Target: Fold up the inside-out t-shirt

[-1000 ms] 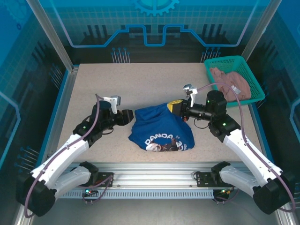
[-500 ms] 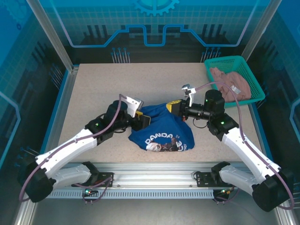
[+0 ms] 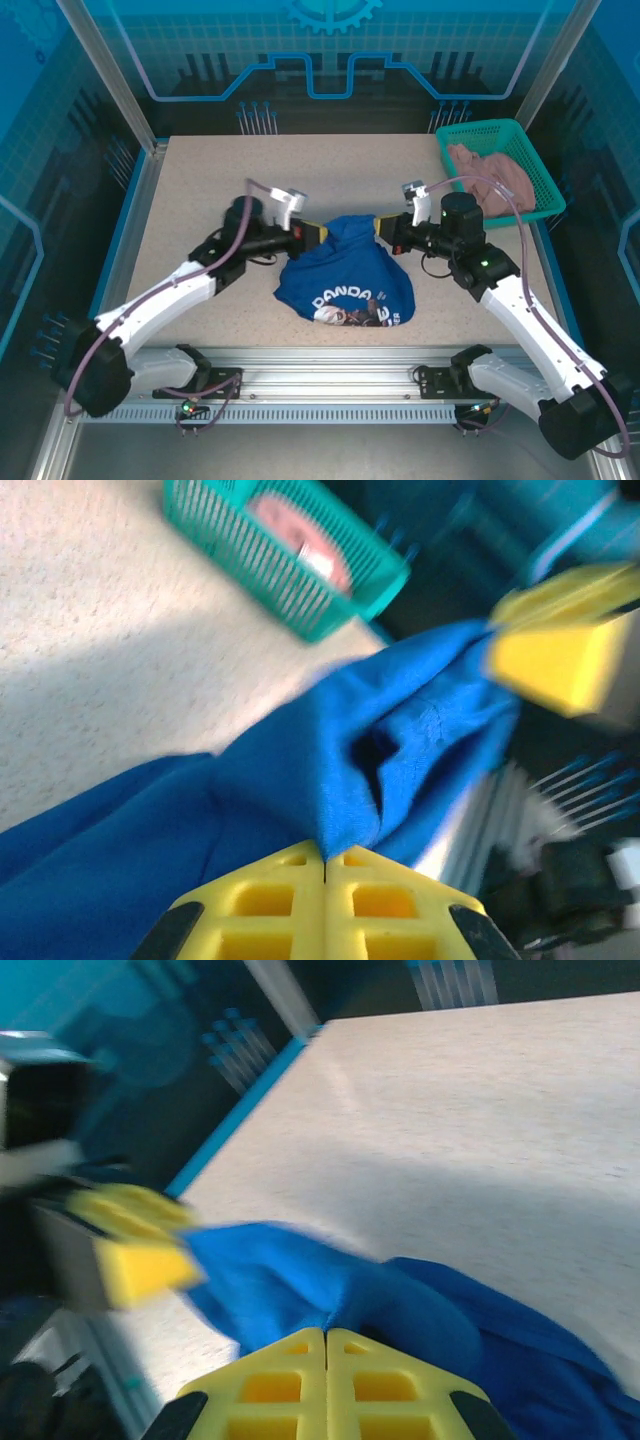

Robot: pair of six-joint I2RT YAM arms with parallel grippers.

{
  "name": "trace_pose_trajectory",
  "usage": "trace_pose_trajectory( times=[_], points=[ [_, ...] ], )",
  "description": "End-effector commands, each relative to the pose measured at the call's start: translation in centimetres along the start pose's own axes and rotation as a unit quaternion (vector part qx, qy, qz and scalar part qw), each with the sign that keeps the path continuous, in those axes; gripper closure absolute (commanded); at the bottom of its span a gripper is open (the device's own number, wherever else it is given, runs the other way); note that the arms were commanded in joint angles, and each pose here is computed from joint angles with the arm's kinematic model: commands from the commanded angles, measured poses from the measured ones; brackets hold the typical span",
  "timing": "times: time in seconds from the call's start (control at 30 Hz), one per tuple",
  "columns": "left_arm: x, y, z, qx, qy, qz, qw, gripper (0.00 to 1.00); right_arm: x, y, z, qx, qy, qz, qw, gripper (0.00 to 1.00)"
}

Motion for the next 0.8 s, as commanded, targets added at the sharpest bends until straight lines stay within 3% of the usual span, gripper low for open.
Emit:
trace_pose_trajectory(
  times=[0.0,0.13,0.23,0.4,0.57,0.77],
  points=[
    [3.8,4.4,-4.0,0.040,-0.174,-0.102,0.979,1.00,0.4,-0.1,-2.2,-0.005,-0.067,-0.004,0.998,1.00],
    [4.4,4.6,-3.6,0.060,-0.194,-0.111,0.973,1.00,-0.2,-1.0,-2.0,0.015,-0.049,0.020,0.998,0.94],
    [4.3,4.3,-3.3,0.066,-0.186,-0.104,0.975,1.00,0.4,-1.1,-1.6,0.058,-0.066,0.041,0.995,0.80],
    [4.0,3.7,-2.7,0.076,-0.154,-0.083,0.982,1.00,1.5,-2.7,1.8,0.180,-0.010,0.047,0.983,0.60],
    [4.3,3.2,-2.2,0.077,-0.119,-0.070,0.987,1.00,0.7,-6.3,6.6,0.261,0.104,0.085,0.956,0.57],
    [4.4,3.0,-2.0,0.080,-0.097,-0.060,0.990,1.00,-1.2,-11.3,8.8,0.322,0.125,0.123,0.930,0.58]
  ],
)
Point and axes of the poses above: each hand's point on the last joint's axis, 136 mm out from that joint toward the fingers, its own x axis back along the fingers, its own z axis along the line the jaws close on, y = z × x, the point moved 3 cm from there along x, back along the fingers, and after that the axes turned 13 degrees about -x, right-handed, at the moved point
